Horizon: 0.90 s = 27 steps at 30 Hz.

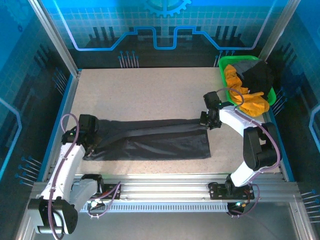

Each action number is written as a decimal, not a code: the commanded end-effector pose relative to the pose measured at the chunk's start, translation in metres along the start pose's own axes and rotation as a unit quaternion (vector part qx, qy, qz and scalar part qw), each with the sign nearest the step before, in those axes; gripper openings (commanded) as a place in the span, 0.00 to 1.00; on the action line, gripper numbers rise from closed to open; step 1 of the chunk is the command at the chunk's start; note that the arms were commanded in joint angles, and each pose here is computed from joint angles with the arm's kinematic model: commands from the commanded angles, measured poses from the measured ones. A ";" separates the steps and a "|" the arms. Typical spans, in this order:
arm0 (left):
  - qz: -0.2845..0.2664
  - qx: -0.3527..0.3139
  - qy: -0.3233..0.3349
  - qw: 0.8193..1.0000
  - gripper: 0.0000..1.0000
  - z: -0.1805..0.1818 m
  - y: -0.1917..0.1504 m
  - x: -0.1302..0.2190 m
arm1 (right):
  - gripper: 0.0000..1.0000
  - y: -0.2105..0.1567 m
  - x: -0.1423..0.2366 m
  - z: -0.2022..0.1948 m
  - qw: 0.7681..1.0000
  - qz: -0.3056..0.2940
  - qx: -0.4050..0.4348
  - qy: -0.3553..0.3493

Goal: Fold and stack the t-shirts

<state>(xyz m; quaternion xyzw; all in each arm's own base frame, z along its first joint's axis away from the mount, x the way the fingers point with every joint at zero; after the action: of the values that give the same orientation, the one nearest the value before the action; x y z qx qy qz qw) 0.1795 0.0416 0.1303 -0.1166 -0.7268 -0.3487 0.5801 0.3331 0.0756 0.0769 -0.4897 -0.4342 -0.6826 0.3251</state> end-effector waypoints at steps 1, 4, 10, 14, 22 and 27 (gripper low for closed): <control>0.005 0.014 0.018 1.000 0.00 0.011 -0.005 0.001 | 0.00 -0.011 0.002 -0.010 1.000 0.005 -0.005 -0.024; 0.007 0.014 0.031 0.999 0.00 0.015 -0.007 0.000 | 0.00 -0.015 0.002 -0.012 0.999 0.007 -0.006 -0.032; 0.022 0.017 0.038 0.999 0.00 0.018 -0.014 -0.007 | 0.00 -0.022 0.006 -0.024 0.998 0.006 -0.016 -0.061; 0.031 0.029 0.058 0.997 0.00 0.026 -0.020 -0.008 | 0.15 -0.023 0.018 -0.033 0.997 -0.004 -0.042 -0.070; 0.004 0.042 0.011 0.999 0.32 0.003 0.001 0.006 | 0.38 -0.013 0.034 -0.001 0.996 0.003 -0.088 0.008; -0.001 0.028 -0.096 0.995 0.31 -0.055 0.026 0.009 | 0.23 -0.015 0.017 0.031 0.995 0.050 -0.082 0.036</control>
<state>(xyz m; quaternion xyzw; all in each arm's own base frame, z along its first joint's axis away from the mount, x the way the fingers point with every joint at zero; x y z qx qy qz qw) 0.1959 0.0368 0.1386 -0.1068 -0.7493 -0.3149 0.5726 0.3234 0.0883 0.1000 -0.5092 -0.3703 -0.7162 0.3011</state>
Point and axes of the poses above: each hand's point on the last joint's axis, 136 mm out from that joint toward the fingers, its own x axis back along the fingers, its own z axis along the line the jaws close on, y = z × x, the point moved 2 cm from there along x, back along the fingers, and after that the axes turned 10 degrees about -x, right-handed, at the moved point
